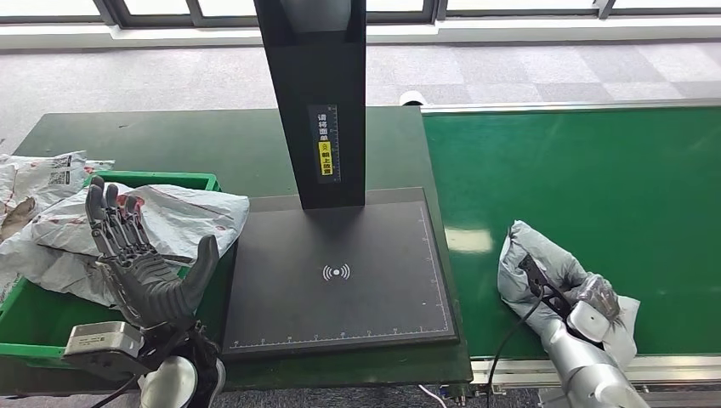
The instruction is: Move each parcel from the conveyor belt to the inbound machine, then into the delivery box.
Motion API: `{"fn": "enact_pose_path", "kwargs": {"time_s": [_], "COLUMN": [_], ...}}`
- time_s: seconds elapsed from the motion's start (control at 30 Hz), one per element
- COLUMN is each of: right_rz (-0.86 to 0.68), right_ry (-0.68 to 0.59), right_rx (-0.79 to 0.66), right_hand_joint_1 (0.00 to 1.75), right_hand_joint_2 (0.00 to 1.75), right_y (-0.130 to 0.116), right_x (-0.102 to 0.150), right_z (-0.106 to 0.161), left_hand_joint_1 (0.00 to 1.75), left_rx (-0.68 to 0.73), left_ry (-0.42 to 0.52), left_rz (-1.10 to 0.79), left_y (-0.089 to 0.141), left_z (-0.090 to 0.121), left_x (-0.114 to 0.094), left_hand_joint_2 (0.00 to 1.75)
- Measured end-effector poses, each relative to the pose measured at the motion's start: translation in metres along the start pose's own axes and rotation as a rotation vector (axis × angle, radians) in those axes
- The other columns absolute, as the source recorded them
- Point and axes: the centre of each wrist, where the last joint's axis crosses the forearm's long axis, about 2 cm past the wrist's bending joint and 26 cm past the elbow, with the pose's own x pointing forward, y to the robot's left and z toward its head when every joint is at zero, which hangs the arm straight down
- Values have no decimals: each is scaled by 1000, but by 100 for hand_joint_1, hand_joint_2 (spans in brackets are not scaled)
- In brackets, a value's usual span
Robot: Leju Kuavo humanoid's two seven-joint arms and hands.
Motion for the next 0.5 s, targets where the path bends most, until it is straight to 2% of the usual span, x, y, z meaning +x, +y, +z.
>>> {"fn": "enact_pose_path", "kwargs": {"time_s": [0.17, 0.5], "right_rz": [-18, -31], "right_ry": [-43, -50], "right_rx": [-63, -69], "right_hand_joint_1": [175, 175], "right_hand_joint_2": [175, 175], "right_y": [3, 6], "right_x": [1, 4], "right_z": [3, 6], "left_hand_joint_1": [0, 0], "left_rx": [-1, -2], "left_ry": [-3, -3], "left_rz": [-7, -9], "left_y": [1, 1], "left_z": [0, 1], "left_x": [0, 0], "left_hand_joint_2": [175, 175]}}
